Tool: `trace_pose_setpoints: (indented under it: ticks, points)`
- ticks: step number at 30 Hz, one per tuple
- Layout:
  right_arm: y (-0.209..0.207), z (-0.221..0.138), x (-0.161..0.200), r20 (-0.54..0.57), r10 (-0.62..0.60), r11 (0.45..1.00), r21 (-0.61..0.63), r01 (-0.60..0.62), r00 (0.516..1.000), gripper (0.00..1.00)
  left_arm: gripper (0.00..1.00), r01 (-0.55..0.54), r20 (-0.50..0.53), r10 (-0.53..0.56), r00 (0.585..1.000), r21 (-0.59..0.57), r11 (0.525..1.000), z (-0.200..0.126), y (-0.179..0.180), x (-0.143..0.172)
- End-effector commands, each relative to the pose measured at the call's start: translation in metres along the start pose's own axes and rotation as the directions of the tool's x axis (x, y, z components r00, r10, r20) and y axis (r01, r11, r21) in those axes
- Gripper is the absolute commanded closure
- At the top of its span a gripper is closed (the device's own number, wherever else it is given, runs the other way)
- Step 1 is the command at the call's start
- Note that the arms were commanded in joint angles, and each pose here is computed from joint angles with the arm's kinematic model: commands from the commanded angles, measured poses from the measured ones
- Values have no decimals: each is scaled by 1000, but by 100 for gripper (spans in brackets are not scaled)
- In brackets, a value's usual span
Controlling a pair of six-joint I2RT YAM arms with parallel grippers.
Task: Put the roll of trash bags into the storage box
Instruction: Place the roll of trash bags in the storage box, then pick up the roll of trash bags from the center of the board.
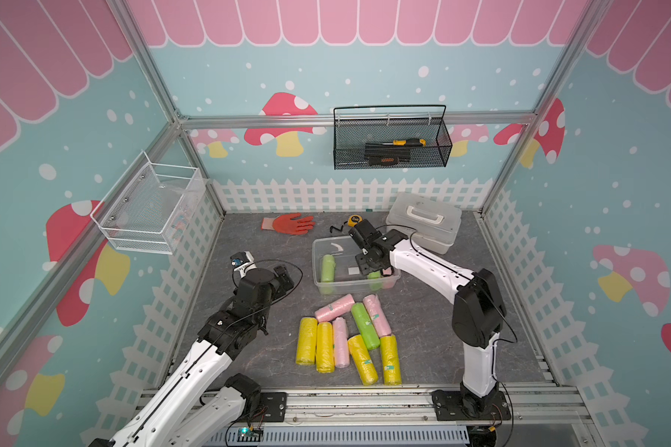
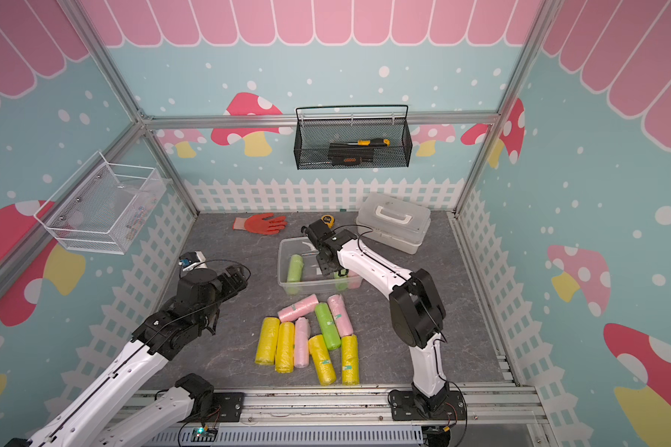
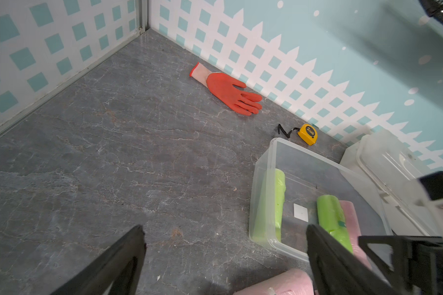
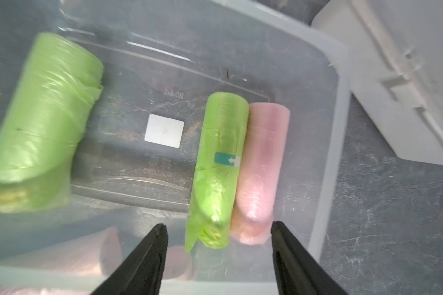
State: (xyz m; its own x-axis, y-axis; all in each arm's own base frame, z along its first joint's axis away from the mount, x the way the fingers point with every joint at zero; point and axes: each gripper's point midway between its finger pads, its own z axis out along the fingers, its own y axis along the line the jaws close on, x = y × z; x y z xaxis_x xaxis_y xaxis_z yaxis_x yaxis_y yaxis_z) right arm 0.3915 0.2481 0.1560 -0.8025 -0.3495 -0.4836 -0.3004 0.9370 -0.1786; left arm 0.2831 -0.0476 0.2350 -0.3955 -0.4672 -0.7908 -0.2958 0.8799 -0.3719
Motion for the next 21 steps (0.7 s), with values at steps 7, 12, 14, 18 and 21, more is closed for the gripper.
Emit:
trace_pose_setpoints:
  ticks: [7,12,14,18,21]
  points:
    - [-44,-85,6,217,14,1000,14,-18,976,32,1,101,76,-94,993,-95,990,-23,25,-24]
    - [-54,-96,23,255,31,999,17,-36,967,31,1,248,142,-222,965,-202,947,-31,57,-31]
    - [-59,-100,29,263,45,998,20,-52,964,31,1,260,137,-236,962,-196,946,-31,58,-32]
    - [-64,-117,39,331,92,996,-31,-86,939,29,1,245,130,-222,966,-197,949,-32,61,-35]
    - [-71,-132,47,404,131,991,-60,-116,905,26,2,217,134,-192,972,-211,953,-31,65,-37]
